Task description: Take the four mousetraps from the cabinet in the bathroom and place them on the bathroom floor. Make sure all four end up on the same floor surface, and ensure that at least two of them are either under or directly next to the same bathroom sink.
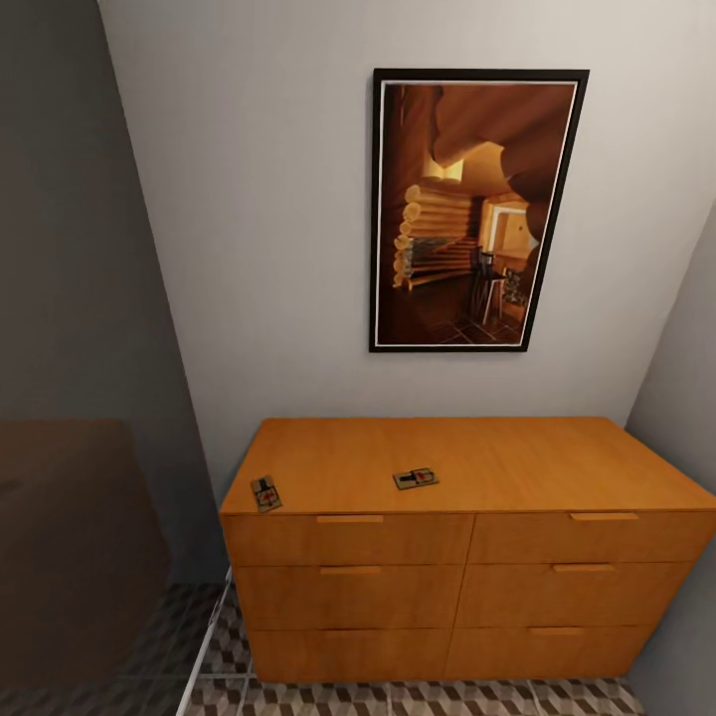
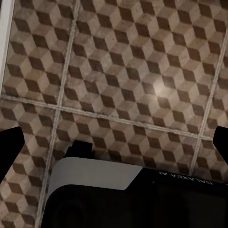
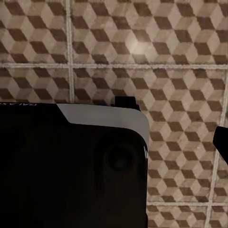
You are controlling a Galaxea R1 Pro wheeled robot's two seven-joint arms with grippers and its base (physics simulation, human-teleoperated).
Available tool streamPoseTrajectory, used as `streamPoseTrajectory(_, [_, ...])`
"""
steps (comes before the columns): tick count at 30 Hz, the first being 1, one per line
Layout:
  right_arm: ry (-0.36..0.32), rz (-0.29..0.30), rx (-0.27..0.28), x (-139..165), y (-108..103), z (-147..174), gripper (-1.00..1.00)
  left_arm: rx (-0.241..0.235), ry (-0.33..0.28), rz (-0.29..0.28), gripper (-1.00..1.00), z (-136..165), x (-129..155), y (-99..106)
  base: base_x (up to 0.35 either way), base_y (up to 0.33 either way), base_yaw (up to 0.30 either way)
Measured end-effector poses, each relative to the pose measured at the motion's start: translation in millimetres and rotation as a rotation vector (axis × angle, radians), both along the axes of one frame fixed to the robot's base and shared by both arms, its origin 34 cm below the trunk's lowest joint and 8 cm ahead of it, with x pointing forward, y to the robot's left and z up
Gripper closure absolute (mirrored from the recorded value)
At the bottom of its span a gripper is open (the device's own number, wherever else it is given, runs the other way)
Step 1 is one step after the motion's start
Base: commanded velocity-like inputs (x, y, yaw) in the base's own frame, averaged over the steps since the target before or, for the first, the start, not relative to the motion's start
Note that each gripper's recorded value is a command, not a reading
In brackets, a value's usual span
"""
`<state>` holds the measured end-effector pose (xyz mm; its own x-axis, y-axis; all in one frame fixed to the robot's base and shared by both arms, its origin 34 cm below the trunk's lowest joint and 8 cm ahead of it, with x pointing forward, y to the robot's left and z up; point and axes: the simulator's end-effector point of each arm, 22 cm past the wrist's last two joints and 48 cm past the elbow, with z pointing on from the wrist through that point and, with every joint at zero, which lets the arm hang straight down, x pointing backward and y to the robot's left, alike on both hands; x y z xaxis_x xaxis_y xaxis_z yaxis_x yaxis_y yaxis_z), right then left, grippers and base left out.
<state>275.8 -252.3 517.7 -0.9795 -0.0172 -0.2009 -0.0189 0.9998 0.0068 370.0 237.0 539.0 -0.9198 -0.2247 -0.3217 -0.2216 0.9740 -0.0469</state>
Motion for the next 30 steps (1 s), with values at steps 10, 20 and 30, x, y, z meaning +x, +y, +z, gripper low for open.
streamPoseTrajectory(10, [0.0,0.0,0.0,0.4,0.0,0.0,-1.0,-0.001,0.0,0.0,-1.0,0.0,0.0,-0.8,0.004,0.0,0.0])
streamPoseTrajectory(20, [0.0,0.0,0.0,0.2,-0.5,0.0,-1.0,-0.001,0.0,0.0,-1.0,0.0,0.0,-0.8,0.0,0.0,0.0])
streamPoseTrajectory(30, [0.0,0.0,-0.003,0.1,-2.7,0.0,-1.0,-0.001,0.0,0.0,-1.0,0.0,0.0,-0.7,0.0,0.0,0.0])
